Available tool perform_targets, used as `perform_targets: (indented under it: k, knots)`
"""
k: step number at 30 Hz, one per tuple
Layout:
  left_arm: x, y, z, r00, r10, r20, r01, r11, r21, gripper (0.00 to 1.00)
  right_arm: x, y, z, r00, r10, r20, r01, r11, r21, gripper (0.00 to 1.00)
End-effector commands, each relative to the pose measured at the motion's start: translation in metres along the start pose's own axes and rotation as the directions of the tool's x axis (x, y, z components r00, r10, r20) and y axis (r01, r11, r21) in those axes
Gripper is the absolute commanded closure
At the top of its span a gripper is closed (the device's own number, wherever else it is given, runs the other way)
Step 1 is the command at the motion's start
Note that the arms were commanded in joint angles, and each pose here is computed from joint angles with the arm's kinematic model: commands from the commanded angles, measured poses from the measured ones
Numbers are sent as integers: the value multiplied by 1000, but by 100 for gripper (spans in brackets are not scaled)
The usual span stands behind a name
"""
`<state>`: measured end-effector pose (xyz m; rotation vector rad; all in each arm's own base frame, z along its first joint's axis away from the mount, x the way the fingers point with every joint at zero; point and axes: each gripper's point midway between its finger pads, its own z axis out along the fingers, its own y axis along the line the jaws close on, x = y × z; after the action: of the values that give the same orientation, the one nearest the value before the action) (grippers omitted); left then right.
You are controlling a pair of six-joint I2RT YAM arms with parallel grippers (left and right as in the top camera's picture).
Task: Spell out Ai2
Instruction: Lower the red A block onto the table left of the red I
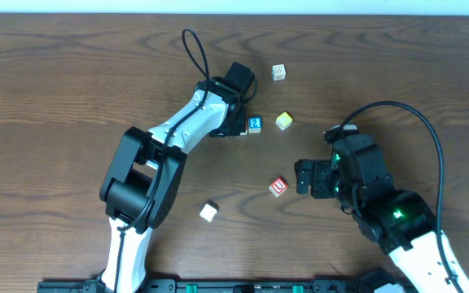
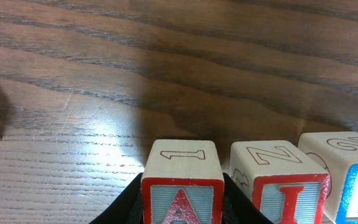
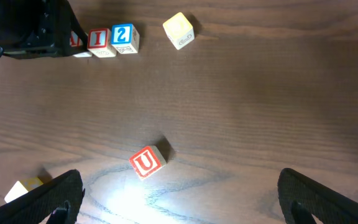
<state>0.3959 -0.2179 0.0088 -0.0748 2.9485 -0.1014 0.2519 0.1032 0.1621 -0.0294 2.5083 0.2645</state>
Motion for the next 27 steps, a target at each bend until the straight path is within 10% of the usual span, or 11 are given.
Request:
perform_targets:
  k: [1,27]
  knots:
    - [4,5,10,1000,-11,-16,10,1000,-28,80,-2,-3,0,1000,19,7,-19,1000,9,1]
    - [4,5,10,1000,-10,-16,10,1000,-29,63,-2,-3,0,1000,19,7,-19,1000,9,1]
